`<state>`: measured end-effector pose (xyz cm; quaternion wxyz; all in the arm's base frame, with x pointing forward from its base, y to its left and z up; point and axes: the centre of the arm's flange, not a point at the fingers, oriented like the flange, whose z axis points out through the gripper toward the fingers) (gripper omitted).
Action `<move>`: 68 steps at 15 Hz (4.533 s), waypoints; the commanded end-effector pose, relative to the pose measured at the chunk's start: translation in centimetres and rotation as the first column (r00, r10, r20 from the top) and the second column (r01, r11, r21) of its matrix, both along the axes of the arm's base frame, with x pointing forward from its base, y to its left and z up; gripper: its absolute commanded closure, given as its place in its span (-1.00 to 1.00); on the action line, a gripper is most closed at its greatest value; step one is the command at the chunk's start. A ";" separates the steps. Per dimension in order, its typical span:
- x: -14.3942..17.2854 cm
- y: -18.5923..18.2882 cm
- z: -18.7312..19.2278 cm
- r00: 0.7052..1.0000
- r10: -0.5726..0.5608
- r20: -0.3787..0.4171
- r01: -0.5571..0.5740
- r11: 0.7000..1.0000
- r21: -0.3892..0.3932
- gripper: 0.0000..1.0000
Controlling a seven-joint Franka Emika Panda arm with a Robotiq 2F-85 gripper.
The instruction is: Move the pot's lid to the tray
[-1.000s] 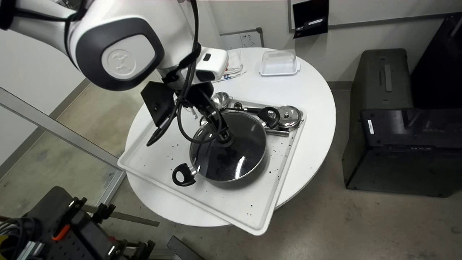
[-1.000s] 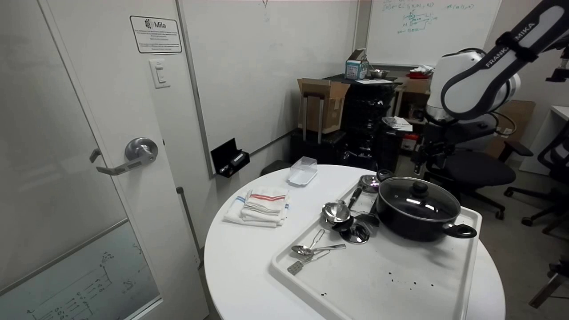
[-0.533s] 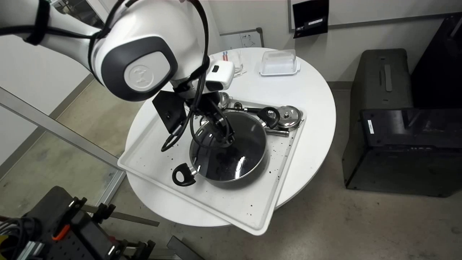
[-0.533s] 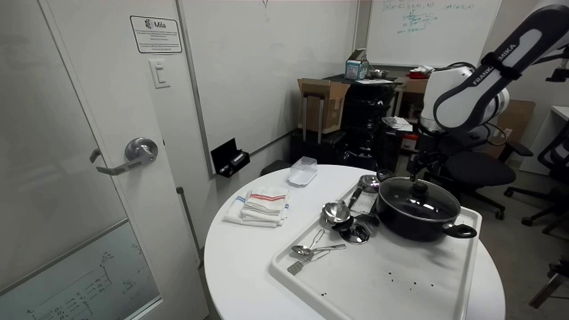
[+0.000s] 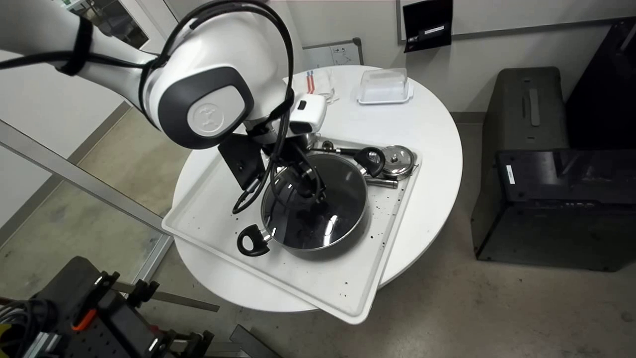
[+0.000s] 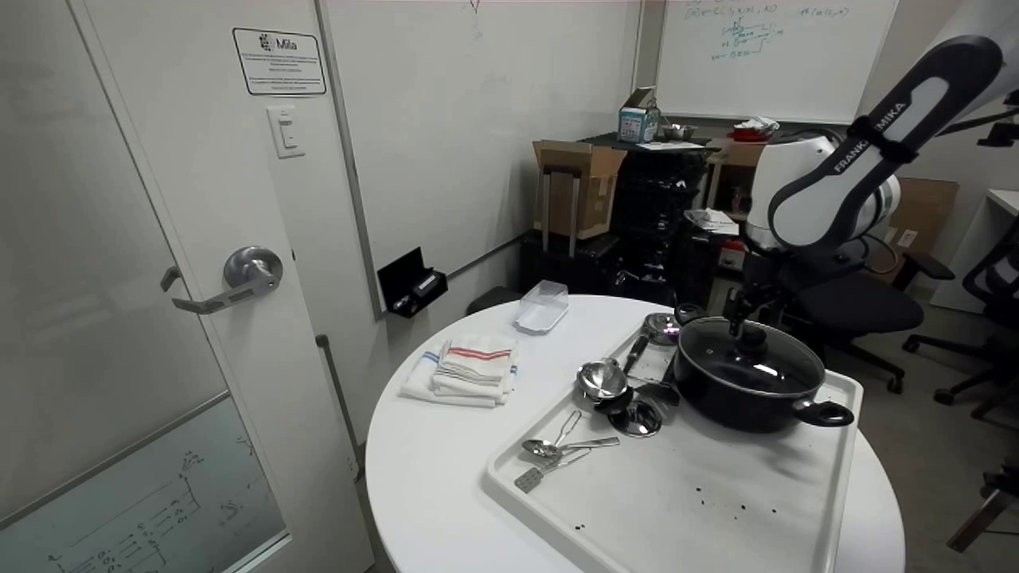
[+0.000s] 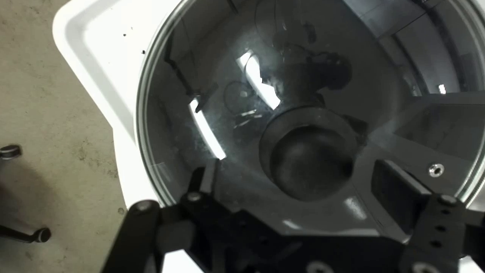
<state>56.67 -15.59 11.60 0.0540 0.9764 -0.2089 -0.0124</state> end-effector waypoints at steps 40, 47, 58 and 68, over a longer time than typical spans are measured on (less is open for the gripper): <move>-2.9 11.0 3.9 0.947 0.316 0.059 -0.316 0.949 -0.009 0.50; -4.8 20.0 2.0 0.880 0.473 0.042 -0.469 0.879 -0.081 0.50; -7.7 30.1 -2.0 0.783 0.622 -0.022 -0.618 0.771 -0.153 0.50; -7.4 31.0 -5.8 0.779 0.627 -0.021 -0.627 0.776 -0.077 0.50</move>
